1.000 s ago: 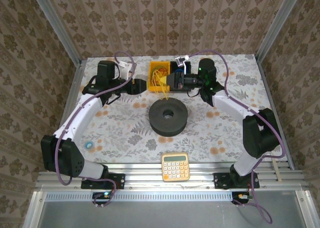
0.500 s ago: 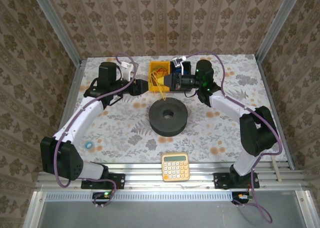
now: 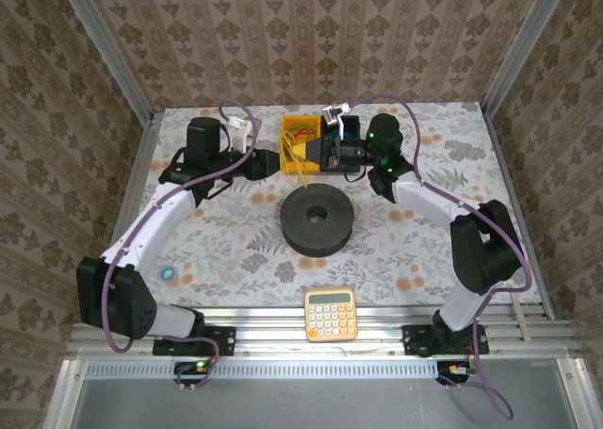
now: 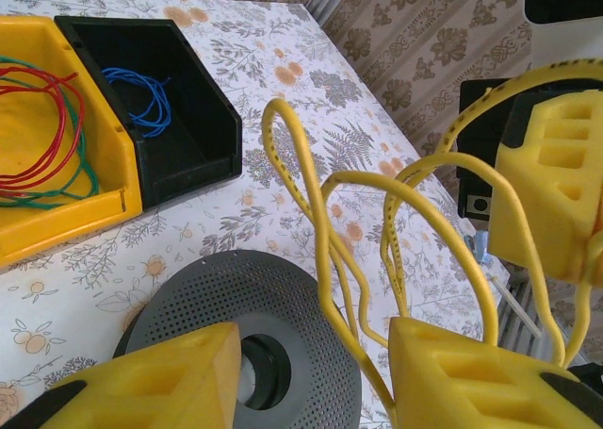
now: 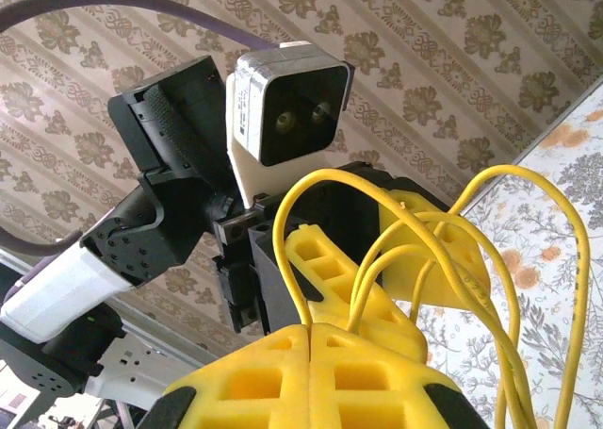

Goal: Wrap the cables

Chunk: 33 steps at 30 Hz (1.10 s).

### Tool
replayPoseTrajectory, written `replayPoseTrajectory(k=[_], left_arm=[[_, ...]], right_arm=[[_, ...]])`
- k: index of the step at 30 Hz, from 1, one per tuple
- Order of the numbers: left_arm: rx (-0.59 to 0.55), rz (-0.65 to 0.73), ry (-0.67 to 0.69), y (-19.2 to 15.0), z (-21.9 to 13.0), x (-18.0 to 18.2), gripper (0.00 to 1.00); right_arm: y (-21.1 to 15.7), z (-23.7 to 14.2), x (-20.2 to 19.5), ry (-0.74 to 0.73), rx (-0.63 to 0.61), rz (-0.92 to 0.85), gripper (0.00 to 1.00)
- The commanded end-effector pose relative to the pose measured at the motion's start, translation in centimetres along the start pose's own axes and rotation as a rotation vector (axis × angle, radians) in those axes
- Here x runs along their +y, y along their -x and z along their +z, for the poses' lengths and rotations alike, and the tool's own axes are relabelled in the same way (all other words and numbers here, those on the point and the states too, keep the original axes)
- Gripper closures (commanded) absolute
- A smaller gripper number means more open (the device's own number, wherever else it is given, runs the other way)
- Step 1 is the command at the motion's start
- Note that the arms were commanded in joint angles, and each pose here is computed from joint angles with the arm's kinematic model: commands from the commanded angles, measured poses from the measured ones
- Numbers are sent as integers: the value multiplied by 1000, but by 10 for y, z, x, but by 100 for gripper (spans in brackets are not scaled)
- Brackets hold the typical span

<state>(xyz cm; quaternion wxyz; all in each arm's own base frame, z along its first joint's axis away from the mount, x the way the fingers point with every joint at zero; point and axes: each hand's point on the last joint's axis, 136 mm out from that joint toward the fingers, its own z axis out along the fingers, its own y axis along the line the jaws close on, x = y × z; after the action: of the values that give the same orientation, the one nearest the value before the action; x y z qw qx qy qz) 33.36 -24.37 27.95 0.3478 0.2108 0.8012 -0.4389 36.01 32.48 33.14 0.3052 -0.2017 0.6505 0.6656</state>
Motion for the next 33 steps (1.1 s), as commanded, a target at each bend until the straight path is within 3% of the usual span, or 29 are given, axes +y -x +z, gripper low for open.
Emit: replayPoseTrajectory(k=[1,22,33], left_arm=[[-4,-2,-22,-2,2,-3,55],[-36,5,-54,3,-1,-11,68],[-40,-4,-40,4,-5,-7,100]], right_arm=[[-2,2,15,60,15,-31,100],[-12,19,4,76,38,8,100],[0,-2,5,-1,21,-44,100]])
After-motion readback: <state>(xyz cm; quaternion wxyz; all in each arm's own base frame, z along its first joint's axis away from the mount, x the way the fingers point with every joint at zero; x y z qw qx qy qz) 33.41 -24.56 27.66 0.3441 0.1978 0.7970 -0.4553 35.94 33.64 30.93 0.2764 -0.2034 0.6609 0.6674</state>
